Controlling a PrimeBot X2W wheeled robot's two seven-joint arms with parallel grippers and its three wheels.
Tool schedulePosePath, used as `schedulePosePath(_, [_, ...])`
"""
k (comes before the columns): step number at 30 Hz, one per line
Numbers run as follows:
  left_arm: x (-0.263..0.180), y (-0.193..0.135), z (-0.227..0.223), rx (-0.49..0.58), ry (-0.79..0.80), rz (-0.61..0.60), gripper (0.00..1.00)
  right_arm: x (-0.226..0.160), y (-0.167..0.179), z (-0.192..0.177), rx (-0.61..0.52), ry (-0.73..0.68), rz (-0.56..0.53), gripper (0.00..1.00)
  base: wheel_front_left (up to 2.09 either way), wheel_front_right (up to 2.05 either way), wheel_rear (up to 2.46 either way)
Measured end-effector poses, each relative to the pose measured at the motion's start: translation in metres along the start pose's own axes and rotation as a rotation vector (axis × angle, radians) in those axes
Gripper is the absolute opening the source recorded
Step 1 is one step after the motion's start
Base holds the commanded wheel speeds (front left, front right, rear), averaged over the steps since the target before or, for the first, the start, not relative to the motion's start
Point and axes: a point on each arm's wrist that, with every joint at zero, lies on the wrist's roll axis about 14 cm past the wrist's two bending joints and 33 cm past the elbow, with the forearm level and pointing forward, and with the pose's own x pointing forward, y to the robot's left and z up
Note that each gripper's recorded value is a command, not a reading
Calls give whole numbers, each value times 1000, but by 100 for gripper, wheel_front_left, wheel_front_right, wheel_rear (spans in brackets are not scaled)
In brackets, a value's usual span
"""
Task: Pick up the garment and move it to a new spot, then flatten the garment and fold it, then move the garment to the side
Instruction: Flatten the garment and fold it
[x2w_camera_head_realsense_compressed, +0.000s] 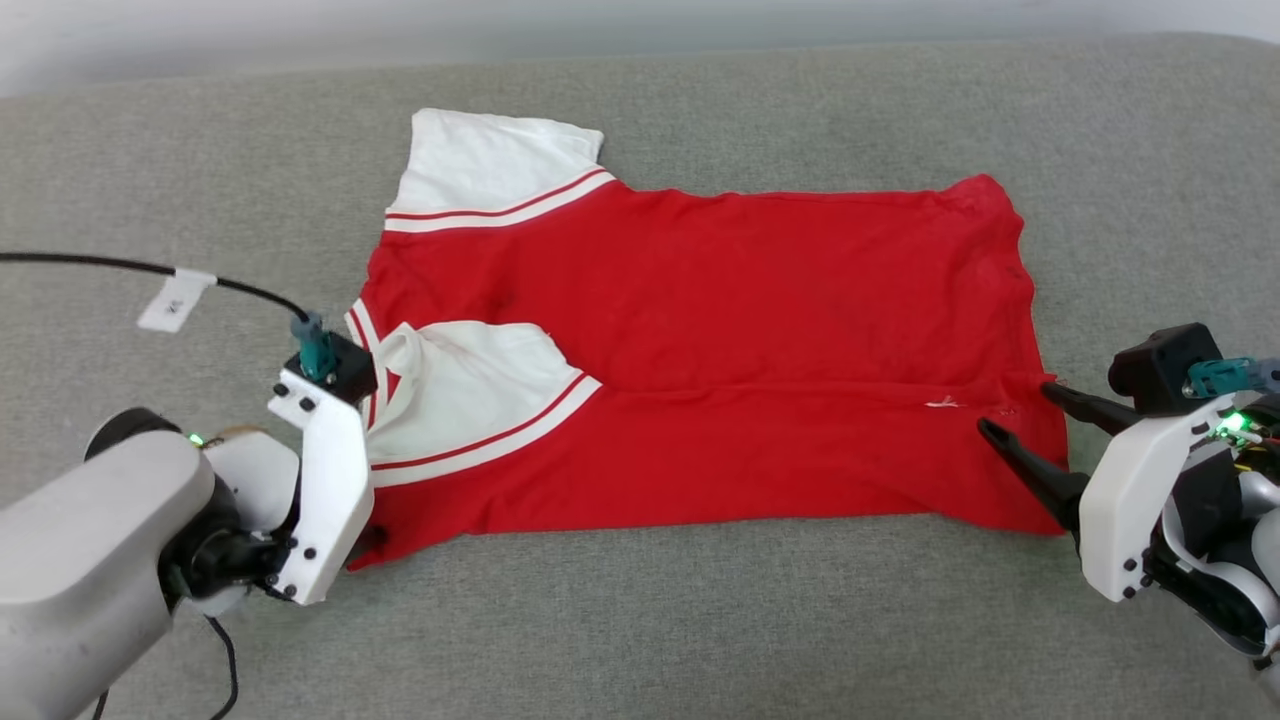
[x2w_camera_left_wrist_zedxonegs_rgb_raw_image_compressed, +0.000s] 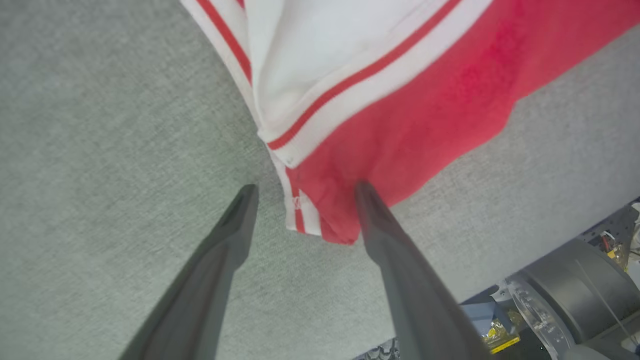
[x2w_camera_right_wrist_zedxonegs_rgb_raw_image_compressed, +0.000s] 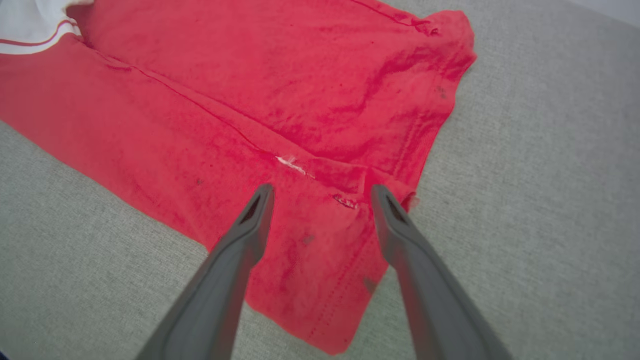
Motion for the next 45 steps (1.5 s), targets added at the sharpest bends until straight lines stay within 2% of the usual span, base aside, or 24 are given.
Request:
schedulePosePath(7, [21,3,-10,-37,54,-14,100,1,-1,-4,9,13,0,100,0,0,0])
schedulePosePath(8, [22,3,-10,-40,54,-19,45,1,-1,-2,7,8,-1,100,0,0,0])
schedulePosePath(9, [23,3,-10,-43,52,-22,0,1,-2,0,3,2,-3,100,0,0,0])
schedulePosePath(13, [19,2,-10,-49,26,-33,0,-5,-11,17,-22,-38,-25,100,0,0,0])
schedulePosePath(17, [10,-4,-5,-28,-17,-41,0,-16,-22,35,-98,-25,-47,100,0,0,0])
schedulePosePath(21, [-1,-7,-3,2,-47,-36,0,-28,-30,50,-119,25,-51,100,0,0,0])
schedulePosePath(23, [-7,-8,0,13,-67,-36,0,-33,-37,49,-143,94,-62,100,0,0,0])
schedulePosePath(28, [-16,-13,9,48,-103,-39,0,-43,-46,25,-133,329,-52,100,0,0,0])
schedulePosePath(32, [-17,-16,12,59,-116,-43,0,-40,-47,5,-117,465,-38,100,0,0,0])
schedulePosePath(36, [-12,-19,12,62,-113,-54,0,-25,-40,-20,-74,541,-9,100,0,0,0])
schedulePosePath(41, [-4,-18,8,49,-97,-65,0,0,-11,-61,4,602,66,100,0,0,0])
schedulePosePath(45, [1,-16,4,37,-88,-68,0,12,-2,-74,21,609,85,100,0,0,0])
